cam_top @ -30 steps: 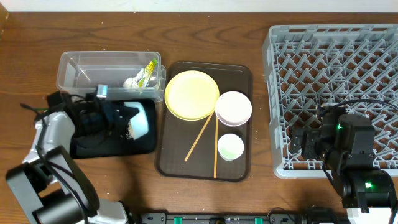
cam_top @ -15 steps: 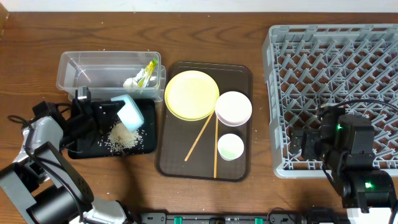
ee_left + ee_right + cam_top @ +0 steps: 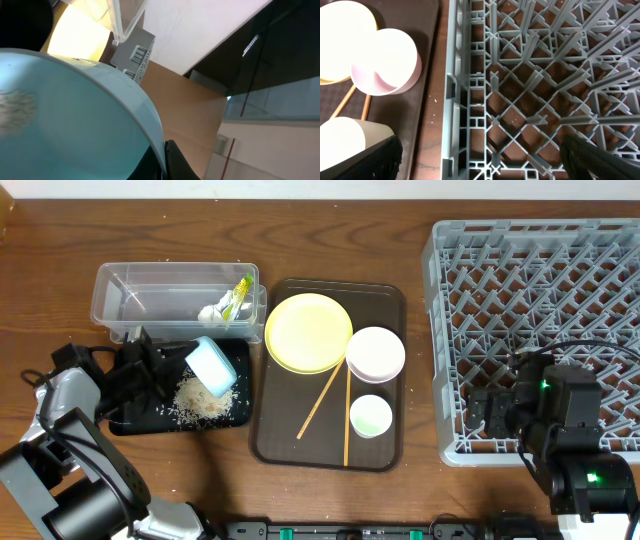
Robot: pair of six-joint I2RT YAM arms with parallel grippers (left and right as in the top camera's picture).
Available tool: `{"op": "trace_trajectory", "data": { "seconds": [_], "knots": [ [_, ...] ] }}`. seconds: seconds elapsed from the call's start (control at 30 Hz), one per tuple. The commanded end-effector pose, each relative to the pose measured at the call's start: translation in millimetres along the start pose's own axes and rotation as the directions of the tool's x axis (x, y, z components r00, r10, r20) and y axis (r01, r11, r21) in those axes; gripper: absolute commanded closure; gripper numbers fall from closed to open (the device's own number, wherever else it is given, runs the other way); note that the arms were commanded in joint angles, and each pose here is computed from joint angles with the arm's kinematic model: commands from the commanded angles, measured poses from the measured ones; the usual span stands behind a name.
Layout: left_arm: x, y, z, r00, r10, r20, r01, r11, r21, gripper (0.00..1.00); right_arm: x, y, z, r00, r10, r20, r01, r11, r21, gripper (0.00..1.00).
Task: Sort waste into correct bins and load items into the dishwasher rack
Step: 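Tilt the blue bowl to pour the rice onto the black tray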
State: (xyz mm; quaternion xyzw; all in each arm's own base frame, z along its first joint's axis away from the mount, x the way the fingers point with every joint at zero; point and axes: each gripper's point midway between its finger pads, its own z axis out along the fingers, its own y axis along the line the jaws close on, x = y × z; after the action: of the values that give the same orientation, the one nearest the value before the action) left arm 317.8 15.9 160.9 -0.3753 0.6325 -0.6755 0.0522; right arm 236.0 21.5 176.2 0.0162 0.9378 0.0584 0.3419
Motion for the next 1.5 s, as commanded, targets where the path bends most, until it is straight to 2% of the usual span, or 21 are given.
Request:
{"op": "trace_trajectory", "data": {
  "seconds": [0.0,0.1,0.17,0.27,0.4,0.47,0.6,0.9,0.97,1.07,1.17,1.47],
  "knots": [
    [-2,-10,-3,0.999,-0.034,-0.004,0.034,0.999,0.031,0.94,-6,4,-4,1.000,-0.006,0.016,0.006,1.000,-0.011,0.01],
    [-2,-10,-3,0.999,-0.031,-0.004,0.032,0.999,0.031,0.94,-6,4,-4,1.000,-0.006,0.017,0.006,1.000,-0.011,0.01],
    [-2,-10,-3,1.000,0.014,-0.002,-0.014,0.999,0.031,0.94,-6,4,-4,1.000,-0.006,0.016,0.006,1.000,-0.011,0.01],
    [-4,-11,-3,0.987,0.160,0.004,-0.160,0.987,0.032,0.94,-6,4,-4,1.000,-0.006,0.016,0.006,1.000,-0.011,0.01],
    [-6,-12,-3,0.919,0.393,0.013,-0.393,0.919,0.030,0.94,-6,4,-4,1.000,-0.006,0.017,0.006,1.000,-0.011,0.01],
    [-8,-8,-3,0.898,0.440,0.015,-0.440,0.898,0.006,0.94,-6,4,-4,1.000,-0.006,0.017,0.006,1.000,-0.011,0.01],
    [-12,0,-3,0.900,0.436,0.015,-0.435,0.899,-0.047,0.94,-6,4,-4,1.000,-0.006,0.016,0.006,1.000,-0.011,0.01],
    [-12,-1,-3,0.906,0.424,0.016,-0.423,0.905,-0.041,0.94,-6,4,-4,1.000,-0.006,0.016,0.006,1.000,-0.011,0.01],
    [-13,1,-3,0.933,0.360,0.020,-0.358,0.932,-0.053,0.94,-6,4,-4,1.000,-0.006,0.017,0.006,1.000,-0.011,0.01],
    [-18,12,-4,0.984,0.169,0.049,-0.162,0.980,-0.116,0.94,-6,4,-4,1.000,-0.006,0.017,0.006,1.000,-0.011,0.01],
    [-19,14,-4,0.997,0.034,0.071,-0.026,0.992,-0.121,0.94,-6,4,-4,1.000,-0.006,0.016,0.006,1.000,-0.011,0.01],
    [-21,14,-5,0.997,0.038,0.074,-0.029,0.992,-0.123,0.94,-6,4,-4,1.000,-0.006,0.016,0.006,1.000,-0.011,0.01]
  ]
}}
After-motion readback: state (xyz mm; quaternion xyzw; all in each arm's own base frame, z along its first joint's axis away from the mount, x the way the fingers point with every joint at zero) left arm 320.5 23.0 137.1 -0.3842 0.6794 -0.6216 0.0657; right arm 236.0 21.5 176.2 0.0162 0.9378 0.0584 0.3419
